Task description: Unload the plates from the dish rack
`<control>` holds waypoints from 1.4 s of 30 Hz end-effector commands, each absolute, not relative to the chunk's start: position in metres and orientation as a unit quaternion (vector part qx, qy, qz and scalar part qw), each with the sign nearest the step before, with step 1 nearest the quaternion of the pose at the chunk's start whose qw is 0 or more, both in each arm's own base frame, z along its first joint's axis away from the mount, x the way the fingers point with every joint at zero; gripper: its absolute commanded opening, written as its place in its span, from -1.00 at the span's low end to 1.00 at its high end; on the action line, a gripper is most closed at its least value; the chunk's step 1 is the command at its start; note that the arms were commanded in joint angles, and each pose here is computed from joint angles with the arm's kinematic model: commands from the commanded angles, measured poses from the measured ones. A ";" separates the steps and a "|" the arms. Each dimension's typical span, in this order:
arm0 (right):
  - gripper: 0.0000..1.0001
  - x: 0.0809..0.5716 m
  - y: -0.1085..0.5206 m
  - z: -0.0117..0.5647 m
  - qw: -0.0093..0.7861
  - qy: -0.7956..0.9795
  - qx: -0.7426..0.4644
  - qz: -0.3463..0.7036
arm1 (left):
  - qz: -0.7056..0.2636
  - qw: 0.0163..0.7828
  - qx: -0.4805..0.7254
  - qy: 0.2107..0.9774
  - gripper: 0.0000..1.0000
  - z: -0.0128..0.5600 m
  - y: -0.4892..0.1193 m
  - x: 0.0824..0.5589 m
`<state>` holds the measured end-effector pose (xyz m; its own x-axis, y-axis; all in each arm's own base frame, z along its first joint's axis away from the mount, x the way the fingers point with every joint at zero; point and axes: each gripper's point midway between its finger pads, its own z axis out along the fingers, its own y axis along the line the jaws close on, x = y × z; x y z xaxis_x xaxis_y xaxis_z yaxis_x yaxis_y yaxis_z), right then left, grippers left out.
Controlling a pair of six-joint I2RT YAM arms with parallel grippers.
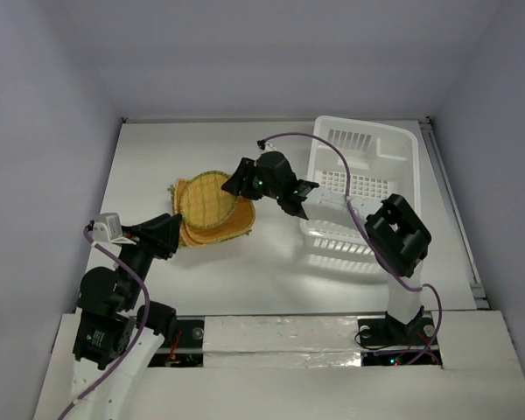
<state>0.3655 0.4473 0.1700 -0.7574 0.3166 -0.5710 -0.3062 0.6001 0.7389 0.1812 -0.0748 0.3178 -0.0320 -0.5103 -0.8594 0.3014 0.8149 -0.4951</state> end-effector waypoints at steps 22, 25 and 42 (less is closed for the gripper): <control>0.36 0.366 0.369 0.262 0.539 0.816 0.000 0.207 | -0.273 0.705 -0.085 0.649 0.52 0.331 -0.068 0.190; -1.00 0.346 0.330 0.319 0.590 0.774 0.033 0.228 | -0.272 0.704 -0.085 0.651 0.70 0.330 -0.068 0.192; 0.74 0.203 0.024 0.403 0.730 0.603 0.271 0.176 | -0.252 0.748 -0.082 0.609 0.93 0.396 -0.053 0.176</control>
<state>0.2058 0.0490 0.4243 0.1887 0.6488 -0.7372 -0.0717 0.7578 0.6486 0.1772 -0.0611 0.3708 0.0541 -0.4822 -0.8744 0.2820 0.8474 -0.4499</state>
